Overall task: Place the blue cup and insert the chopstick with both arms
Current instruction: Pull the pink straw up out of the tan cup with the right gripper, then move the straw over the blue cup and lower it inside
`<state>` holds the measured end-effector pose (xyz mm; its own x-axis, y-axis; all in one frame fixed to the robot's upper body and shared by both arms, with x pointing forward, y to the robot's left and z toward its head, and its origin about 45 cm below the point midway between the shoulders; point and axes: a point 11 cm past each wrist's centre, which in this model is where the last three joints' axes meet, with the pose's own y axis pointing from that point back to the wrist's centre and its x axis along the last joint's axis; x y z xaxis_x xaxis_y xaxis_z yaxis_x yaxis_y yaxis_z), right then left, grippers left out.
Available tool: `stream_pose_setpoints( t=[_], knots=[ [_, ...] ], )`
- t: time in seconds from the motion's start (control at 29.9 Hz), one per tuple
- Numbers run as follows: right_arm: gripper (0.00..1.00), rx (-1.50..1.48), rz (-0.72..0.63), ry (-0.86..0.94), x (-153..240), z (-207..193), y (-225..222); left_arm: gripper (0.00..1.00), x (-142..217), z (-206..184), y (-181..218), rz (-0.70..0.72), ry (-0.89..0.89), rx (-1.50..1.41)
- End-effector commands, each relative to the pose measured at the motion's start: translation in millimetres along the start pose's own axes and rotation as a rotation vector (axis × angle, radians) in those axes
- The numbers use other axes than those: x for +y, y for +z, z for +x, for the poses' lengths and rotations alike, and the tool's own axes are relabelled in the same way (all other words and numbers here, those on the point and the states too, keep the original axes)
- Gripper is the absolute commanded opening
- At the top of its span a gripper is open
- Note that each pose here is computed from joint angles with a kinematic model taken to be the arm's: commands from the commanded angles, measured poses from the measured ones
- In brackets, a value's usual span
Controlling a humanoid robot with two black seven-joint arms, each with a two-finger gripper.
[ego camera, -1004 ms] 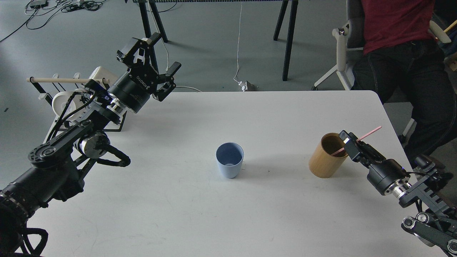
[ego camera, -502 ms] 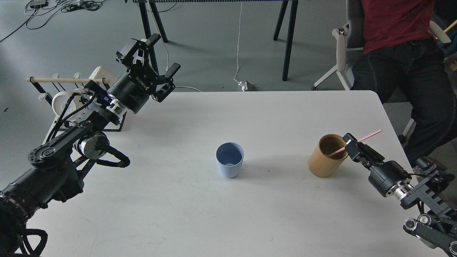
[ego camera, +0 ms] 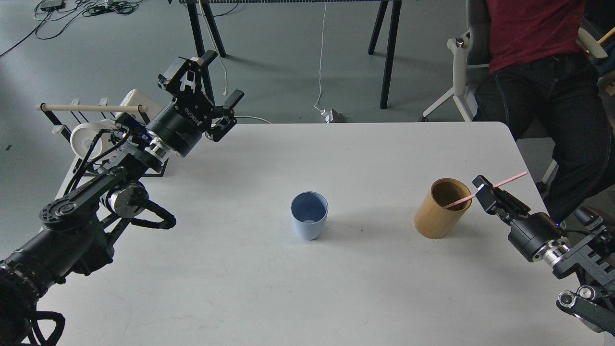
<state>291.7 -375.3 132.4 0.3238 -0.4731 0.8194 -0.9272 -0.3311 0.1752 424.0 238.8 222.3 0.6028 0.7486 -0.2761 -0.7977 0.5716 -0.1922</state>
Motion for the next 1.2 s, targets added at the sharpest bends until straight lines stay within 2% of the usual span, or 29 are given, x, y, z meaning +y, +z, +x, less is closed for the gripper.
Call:
stream_pose_setpoints(
  t=[0.0,0.27,0.44,0.64,0.74,1.0,1.17],
  knots=[
    [0.01,-0.001,0.021,0.033,-1,17,-7,0.98,0,0,0,-0.001,0.0,0.0],
    [0.0,0.037,0.106,0.1,1,71,-35,0.98,5,3,-5,0.013,0.012,0.001],
    [0.0,0.083,0.177,0.152,0,119,-62,0.98,9,7,-9,0.025,0.027,0.001],
    [0.0,0.104,0.32,0.246,-32,161,-112,0.98,20,13,-20,0.049,0.054,0.01],
    [0.0,0.085,0.422,0.214,-57,146,-146,0.98,25,14,-25,0.057,0.063,0.018],
    [0.0,0.192,0.598,-0.069,-115,64,-213,0.98,32,17,-30,0.071,0.077,0.02],
    [0.0,0.302,0.639,-0.151,-137,44,-229,0.98,32,18,-30,0.072,0.079,0.018]
  ],
)
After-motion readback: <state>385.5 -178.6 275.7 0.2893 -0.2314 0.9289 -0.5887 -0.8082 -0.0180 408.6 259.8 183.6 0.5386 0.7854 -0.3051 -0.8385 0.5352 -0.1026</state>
